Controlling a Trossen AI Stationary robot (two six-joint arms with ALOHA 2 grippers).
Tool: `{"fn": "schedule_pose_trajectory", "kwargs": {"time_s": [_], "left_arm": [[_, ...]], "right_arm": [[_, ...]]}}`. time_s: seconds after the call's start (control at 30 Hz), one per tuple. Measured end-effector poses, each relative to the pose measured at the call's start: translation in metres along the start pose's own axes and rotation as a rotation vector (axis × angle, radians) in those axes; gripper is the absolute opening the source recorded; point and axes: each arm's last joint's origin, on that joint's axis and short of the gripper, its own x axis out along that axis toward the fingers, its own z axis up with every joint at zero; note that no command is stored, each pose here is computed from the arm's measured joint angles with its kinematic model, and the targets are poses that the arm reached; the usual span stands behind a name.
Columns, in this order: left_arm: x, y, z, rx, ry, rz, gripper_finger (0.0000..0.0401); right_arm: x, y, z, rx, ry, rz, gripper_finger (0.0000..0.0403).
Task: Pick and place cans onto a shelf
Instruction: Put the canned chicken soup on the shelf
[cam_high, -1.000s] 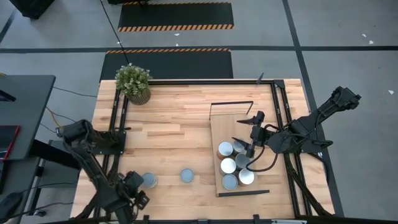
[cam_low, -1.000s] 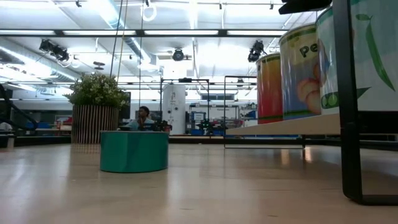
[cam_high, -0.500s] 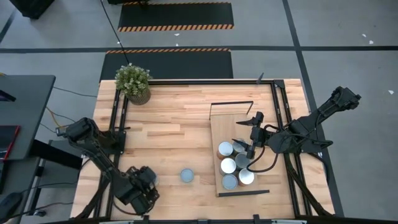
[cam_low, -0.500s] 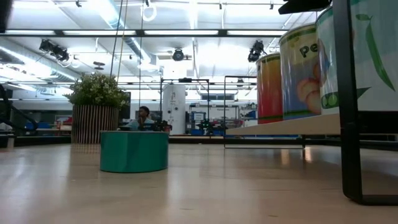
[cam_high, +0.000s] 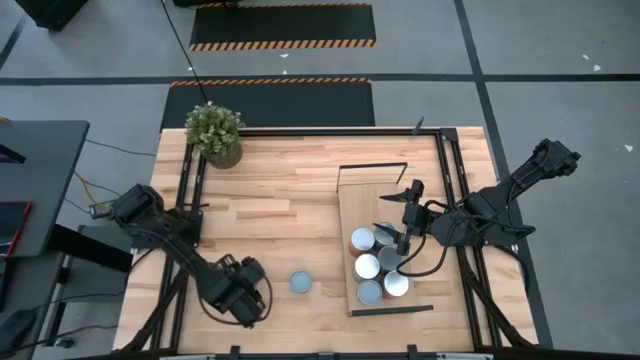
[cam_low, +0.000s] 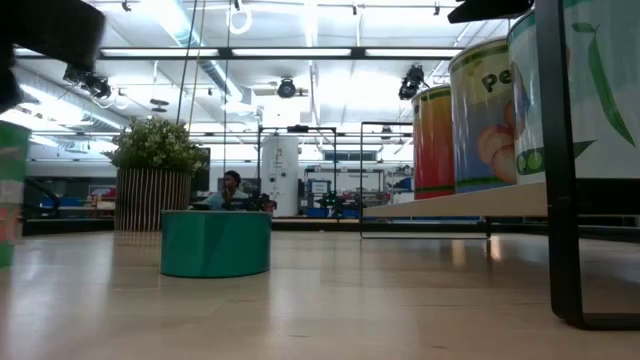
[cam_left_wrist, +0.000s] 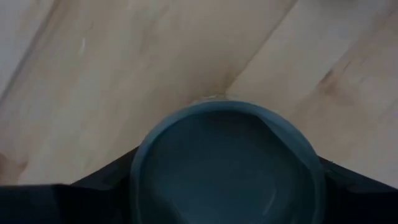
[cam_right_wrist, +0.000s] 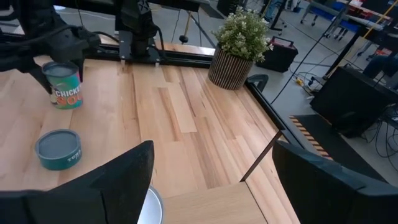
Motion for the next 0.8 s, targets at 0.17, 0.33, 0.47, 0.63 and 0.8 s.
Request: {"fn": "schedule_pose_trajectory", "kwargs": {"time_s": [0.17,0.33,0.47,0.63,0.8], "left_arm": [[-0.001,0.001,0.028,0.090,0.010,-0.003,0.0290],[-0.011,0.009,0.072,0.214,0.008,0.023,0.0291],[-0.021,0.024,0.117,0.324,-0.050,0.077,0.0292],[-0.033,0.047,0.177,0.429,-0.148,0.094,0.0292],[-0.035,0.068,0.230,0.491,-0.302,-0.021,0.0293]], "right_arm": [[0.000,0.000,0.000,0.005,0.003,0.000,0.0334],[0.003,-0.004,-0.004,-0.020,0.036,-0.021,0.0334],[0.010,-0.011,-0.005,-0.019,0.070,-0.026,0.0334],[0.020,-0.024,-0.005,-0.034,0.095,-0.068,0.0334],[0.025,-0.035,-0.005,-0.037,0.107,-0.115,0.0334]]}}
